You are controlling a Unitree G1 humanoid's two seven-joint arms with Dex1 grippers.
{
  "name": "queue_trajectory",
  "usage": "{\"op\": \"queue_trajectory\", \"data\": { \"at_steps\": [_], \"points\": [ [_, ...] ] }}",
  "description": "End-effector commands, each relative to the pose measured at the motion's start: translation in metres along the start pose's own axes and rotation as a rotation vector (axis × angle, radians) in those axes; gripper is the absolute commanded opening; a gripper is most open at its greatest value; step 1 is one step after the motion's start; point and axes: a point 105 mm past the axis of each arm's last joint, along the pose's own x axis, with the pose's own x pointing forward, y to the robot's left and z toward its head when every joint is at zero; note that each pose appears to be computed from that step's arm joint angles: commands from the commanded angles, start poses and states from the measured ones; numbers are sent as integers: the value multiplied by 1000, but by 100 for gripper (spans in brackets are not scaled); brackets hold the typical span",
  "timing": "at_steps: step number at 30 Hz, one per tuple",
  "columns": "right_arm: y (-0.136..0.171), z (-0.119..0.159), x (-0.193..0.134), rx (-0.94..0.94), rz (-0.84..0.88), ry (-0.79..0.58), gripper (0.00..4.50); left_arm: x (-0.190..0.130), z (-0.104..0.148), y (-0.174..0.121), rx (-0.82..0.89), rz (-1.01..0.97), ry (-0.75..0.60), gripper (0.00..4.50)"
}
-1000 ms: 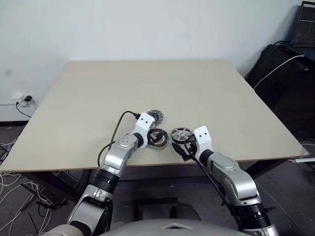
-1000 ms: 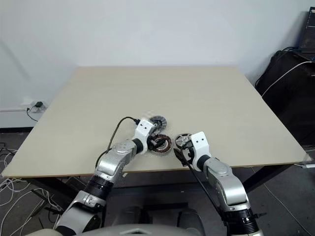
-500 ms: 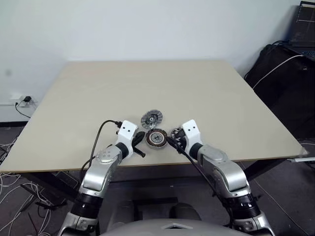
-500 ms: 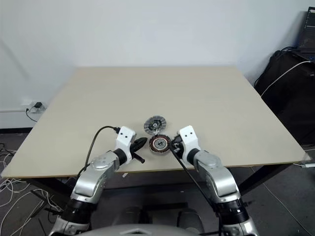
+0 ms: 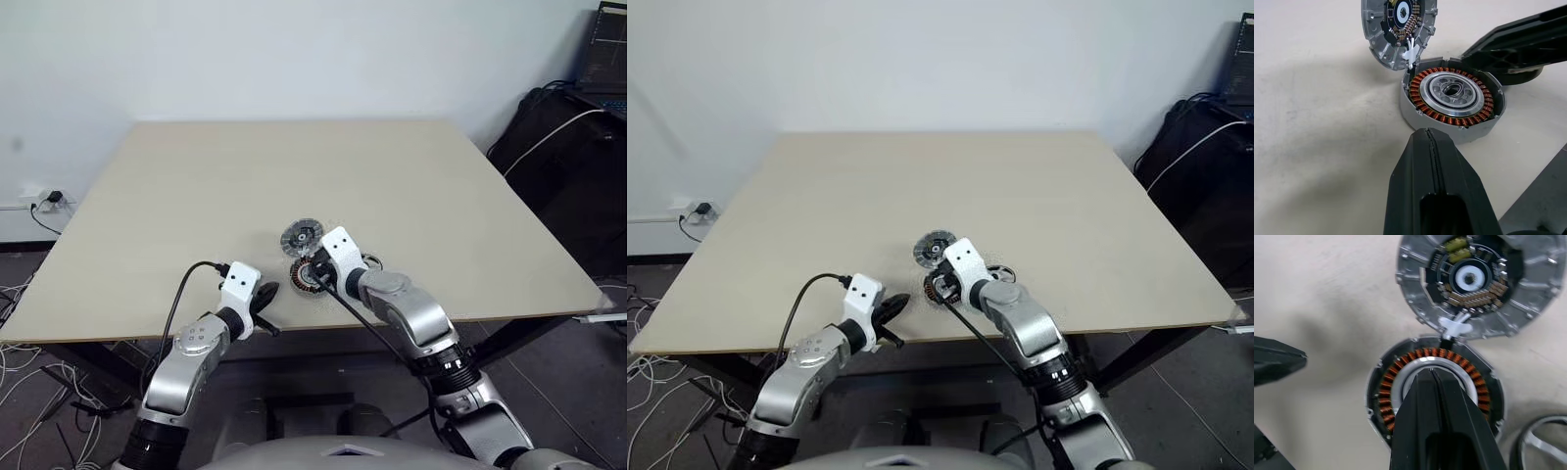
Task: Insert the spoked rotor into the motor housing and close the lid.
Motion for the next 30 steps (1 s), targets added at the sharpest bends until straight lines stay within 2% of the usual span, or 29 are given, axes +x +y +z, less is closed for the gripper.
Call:
{"op": "queue_trajectory", "data": {
  "at_steps": [1, 16, 30],
  "points": [
    [1, 14, 4, -41, 0, -26, 3, -1, 18, -5, 29, -8, -75, 0],
    [-11, 15, 14, -22, -44, -36, 3, -2, 16, -6, 52, -1, -74, 0],
    [-10, -6, 8, -8, -38, 13, 3, 0, 14, -7, 48, -2, -70, 0]
  ]
}}
